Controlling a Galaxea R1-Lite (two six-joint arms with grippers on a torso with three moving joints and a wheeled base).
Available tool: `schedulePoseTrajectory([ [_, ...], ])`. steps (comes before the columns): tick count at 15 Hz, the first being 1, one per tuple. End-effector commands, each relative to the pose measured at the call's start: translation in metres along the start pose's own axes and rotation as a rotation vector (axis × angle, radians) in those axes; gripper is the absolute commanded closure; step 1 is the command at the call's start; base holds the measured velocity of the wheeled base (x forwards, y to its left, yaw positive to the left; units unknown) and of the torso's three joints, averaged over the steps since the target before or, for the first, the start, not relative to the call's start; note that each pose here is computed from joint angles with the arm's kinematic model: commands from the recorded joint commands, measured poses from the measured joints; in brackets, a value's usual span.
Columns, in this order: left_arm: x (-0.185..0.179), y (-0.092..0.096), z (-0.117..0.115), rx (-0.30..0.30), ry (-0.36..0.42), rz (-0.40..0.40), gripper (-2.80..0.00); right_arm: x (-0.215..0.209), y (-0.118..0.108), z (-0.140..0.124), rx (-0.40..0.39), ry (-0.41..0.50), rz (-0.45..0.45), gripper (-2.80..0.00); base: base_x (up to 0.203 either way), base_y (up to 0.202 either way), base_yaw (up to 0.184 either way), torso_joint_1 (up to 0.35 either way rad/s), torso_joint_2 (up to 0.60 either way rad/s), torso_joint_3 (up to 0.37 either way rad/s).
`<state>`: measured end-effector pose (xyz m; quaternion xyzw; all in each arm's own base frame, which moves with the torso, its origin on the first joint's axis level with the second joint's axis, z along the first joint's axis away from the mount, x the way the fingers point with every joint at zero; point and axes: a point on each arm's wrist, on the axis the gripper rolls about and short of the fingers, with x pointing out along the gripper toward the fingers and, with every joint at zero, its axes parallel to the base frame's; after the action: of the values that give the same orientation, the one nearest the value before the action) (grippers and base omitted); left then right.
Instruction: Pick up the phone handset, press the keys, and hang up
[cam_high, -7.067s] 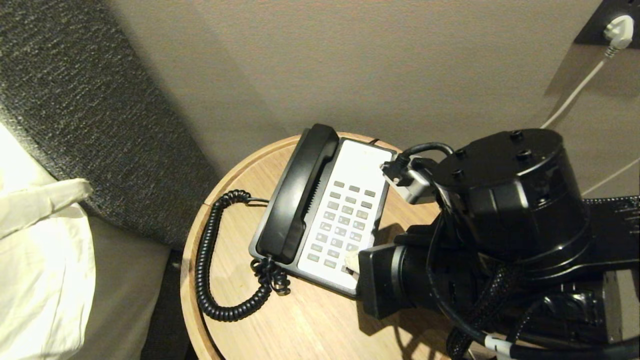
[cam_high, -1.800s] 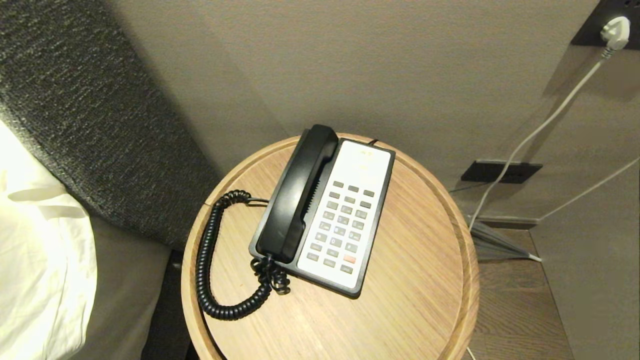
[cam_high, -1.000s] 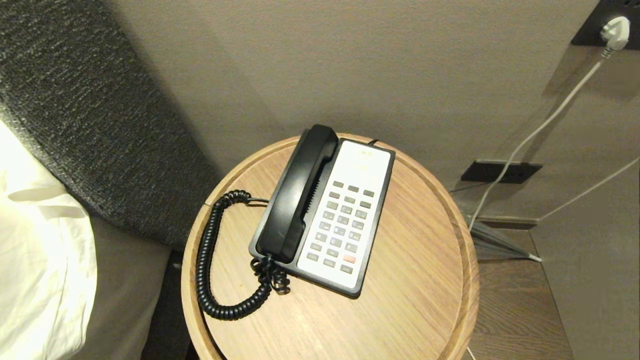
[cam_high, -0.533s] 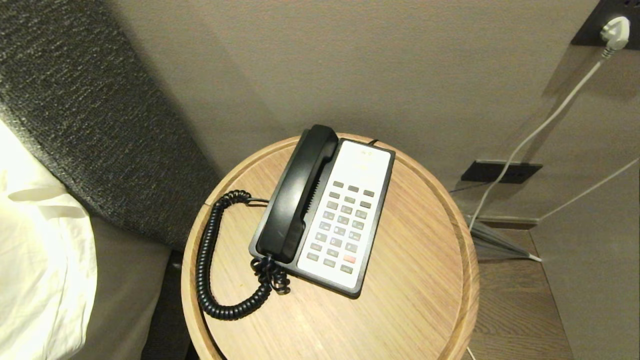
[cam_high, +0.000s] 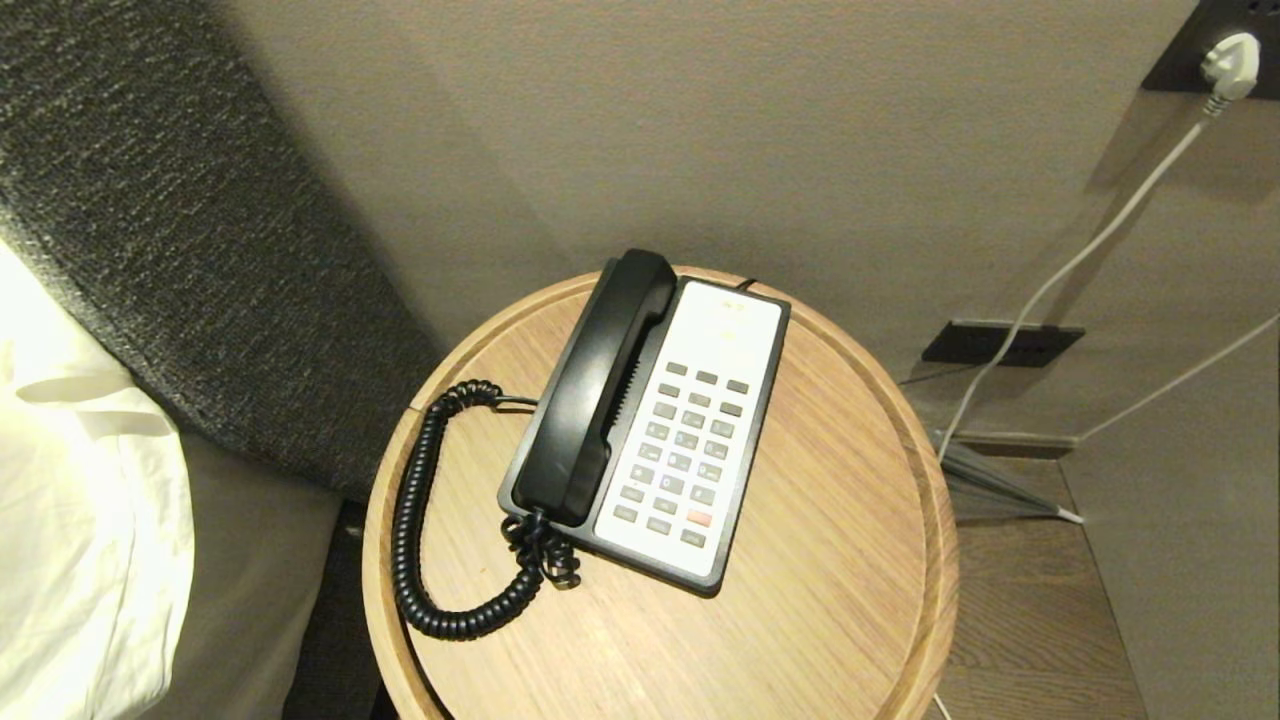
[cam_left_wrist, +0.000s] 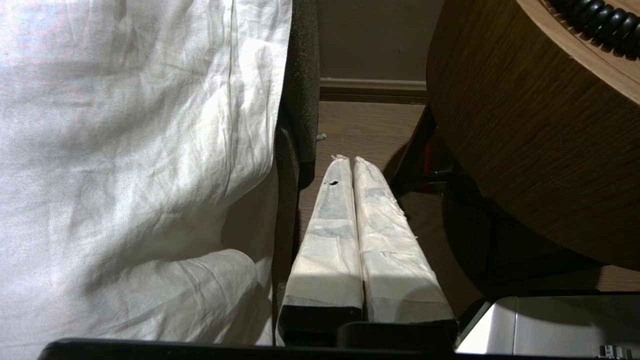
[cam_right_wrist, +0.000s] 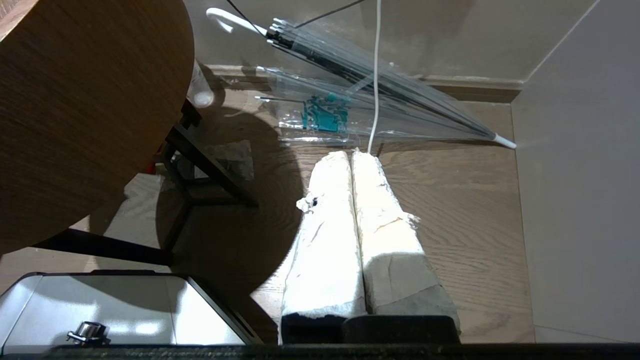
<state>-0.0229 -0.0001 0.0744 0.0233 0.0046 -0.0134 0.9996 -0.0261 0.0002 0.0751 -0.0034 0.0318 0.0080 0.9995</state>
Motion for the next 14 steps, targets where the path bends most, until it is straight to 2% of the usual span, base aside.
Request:
schedulePoseTrajectory([
  [1, 0.0001, 0.0000, -0.0002, -0.001, 0.003, 0.000, 0.00, 0.0000, 0.0000, 0.0000, 0.000, 0.001, 0.000, 0.00, 0.000, 0.000, 0.000, 0.000, 0.00, 0.000],
  [9, 0.0001, 0.0002, -0.0002, -0.007, 0.003, 0.008, 0.00, 0.0000, 0.0000, 0.0000, 0.000, 0.001, 0.000, 0.00, 0.000, 0.000, 0.000, 0.000, 0.00, 0.000],
  [14, 0.0004, 0.0004, 0.0009, -0.054, -0.013, 0.016, 0.00, 0.0000, 0.0000, 0.0000, 0.000, 0.001, 0.001, 0.00, 0.000, 0.000, 0.000, 0.001, 0.00, 0.068],
])
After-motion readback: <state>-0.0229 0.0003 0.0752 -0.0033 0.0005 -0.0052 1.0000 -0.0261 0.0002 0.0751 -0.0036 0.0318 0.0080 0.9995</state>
